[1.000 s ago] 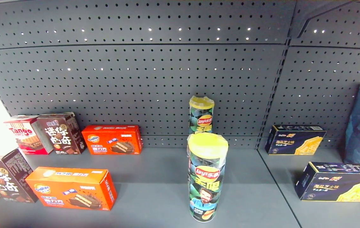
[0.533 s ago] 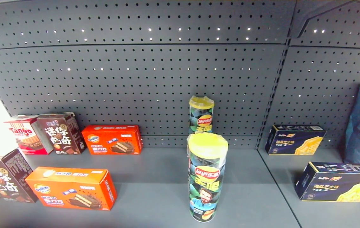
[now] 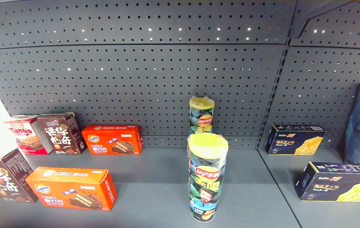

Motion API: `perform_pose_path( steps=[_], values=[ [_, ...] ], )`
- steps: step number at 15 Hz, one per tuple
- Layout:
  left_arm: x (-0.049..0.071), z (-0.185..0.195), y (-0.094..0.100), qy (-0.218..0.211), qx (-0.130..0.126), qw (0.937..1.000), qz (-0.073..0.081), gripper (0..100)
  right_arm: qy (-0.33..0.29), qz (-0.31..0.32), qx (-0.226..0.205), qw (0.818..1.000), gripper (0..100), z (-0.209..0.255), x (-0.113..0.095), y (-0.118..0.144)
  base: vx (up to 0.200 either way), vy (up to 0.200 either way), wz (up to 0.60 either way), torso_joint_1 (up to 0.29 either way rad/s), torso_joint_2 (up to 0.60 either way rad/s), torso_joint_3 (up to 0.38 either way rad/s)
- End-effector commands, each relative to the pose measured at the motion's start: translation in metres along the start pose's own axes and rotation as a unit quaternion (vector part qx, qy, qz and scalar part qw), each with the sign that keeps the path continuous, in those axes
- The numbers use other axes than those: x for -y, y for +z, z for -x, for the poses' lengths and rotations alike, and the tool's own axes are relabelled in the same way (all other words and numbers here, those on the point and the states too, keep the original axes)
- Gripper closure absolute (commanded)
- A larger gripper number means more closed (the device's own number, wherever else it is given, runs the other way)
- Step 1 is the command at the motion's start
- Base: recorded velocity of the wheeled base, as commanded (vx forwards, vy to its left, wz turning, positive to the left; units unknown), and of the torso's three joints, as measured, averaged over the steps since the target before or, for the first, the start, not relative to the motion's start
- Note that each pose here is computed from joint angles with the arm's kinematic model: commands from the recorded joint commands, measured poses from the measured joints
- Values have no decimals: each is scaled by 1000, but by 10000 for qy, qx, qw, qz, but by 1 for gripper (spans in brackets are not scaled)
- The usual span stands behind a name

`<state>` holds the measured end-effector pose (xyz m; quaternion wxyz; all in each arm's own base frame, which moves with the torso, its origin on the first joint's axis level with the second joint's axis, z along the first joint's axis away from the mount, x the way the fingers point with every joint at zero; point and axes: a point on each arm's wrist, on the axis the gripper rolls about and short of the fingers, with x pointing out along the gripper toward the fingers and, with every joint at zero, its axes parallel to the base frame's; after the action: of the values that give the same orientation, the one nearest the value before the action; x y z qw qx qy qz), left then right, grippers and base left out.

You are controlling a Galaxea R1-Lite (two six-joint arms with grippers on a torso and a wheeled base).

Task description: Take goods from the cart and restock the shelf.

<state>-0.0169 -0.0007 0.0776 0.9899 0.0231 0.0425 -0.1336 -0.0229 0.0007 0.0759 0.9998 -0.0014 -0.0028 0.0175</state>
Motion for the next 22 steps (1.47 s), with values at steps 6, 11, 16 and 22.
perform_pose_path(
  steps=[6,11,16,22],
  values=[
    [4,5,-2,698,423,9967,-26,0,1,1,-5,10000,0,0,0,0,0,0,0,0,0,0],
    [4,5,-2,706,423,9966,-26,0,1,1,-5,10000,0,0,0,0,0,0,0,0,0,0],
    [4,5,-2,706,423,9966,-26,0,9,1,-5,10000,0,0,0,0,0,0,0,0,0,0],
    [4,5,-2,684,423,9968,-50,0,1,1,-5,10000,0,0,0,0,0,0,0,0,0,0]
  ],
)
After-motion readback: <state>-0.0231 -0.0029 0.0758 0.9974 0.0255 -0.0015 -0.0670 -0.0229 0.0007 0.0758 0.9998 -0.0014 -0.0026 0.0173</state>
